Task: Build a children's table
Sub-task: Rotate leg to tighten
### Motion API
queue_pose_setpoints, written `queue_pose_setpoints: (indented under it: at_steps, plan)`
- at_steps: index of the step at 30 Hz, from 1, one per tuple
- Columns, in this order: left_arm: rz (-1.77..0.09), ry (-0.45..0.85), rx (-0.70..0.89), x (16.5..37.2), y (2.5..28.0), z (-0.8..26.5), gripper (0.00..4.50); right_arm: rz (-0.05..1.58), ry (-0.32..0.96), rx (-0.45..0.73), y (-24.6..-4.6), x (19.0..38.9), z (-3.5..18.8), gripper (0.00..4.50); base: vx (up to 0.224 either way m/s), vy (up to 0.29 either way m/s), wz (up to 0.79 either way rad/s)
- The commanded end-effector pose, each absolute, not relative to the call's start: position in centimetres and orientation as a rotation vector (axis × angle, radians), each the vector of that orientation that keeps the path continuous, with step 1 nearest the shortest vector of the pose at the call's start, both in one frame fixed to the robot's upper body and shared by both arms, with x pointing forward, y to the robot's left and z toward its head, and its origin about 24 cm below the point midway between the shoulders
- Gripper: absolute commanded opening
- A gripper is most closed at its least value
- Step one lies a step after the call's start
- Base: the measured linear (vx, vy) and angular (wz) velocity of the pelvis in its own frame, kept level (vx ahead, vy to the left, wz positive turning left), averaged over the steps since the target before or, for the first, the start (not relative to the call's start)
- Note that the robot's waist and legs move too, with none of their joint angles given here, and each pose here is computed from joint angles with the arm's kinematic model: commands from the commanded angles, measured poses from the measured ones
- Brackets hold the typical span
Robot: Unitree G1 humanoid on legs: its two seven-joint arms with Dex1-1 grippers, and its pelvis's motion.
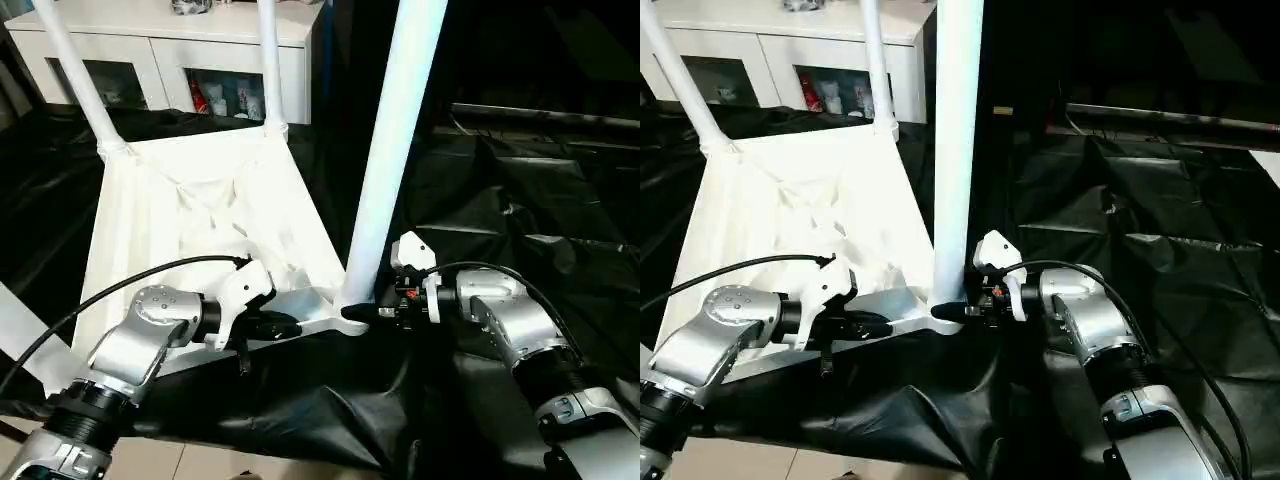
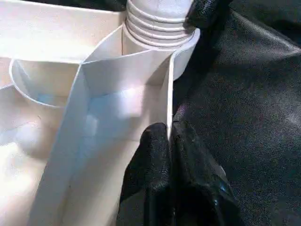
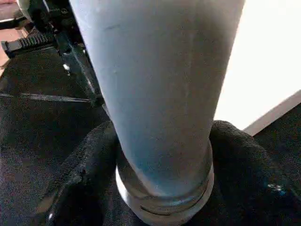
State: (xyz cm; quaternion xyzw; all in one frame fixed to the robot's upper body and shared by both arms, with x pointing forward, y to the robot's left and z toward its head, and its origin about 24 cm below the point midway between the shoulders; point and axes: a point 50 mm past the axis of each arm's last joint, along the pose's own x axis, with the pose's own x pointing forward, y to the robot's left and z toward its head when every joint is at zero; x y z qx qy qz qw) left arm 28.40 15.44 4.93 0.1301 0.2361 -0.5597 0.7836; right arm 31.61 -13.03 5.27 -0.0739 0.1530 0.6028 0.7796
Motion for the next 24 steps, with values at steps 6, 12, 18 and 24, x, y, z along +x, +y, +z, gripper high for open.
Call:
queue_pose_setpoints:
  at_steps: [6,12,18,24]
  plan:
    - [-0.920,0.542,0.215,30.9,12.4,2.7,0.00,0.911,0.383,0.018,-10.6,32.5,2.3,2.64,0.000,0.000,0.00]
    - [-0.844,0.538,0.229,32.0,9.5,2.4,0.00,0.612,0.434,0.073,-9.1,33.3,1.1,2.60,0.000,0.000,0.00]
    - [-0.865,0.548,0.279,32.2,8.2,2.2,0.00,0.736,0.313,-0.022,-6.1,33.3,2.5,2.60,0.000,0.000,0.00]
    - [-0.930,0.561,0.298,31.8,9.5,2.1,0.00,0.789,0.262,0.055,-7.6,33.8,3.7,3.21,0.000,0.000,0.00]
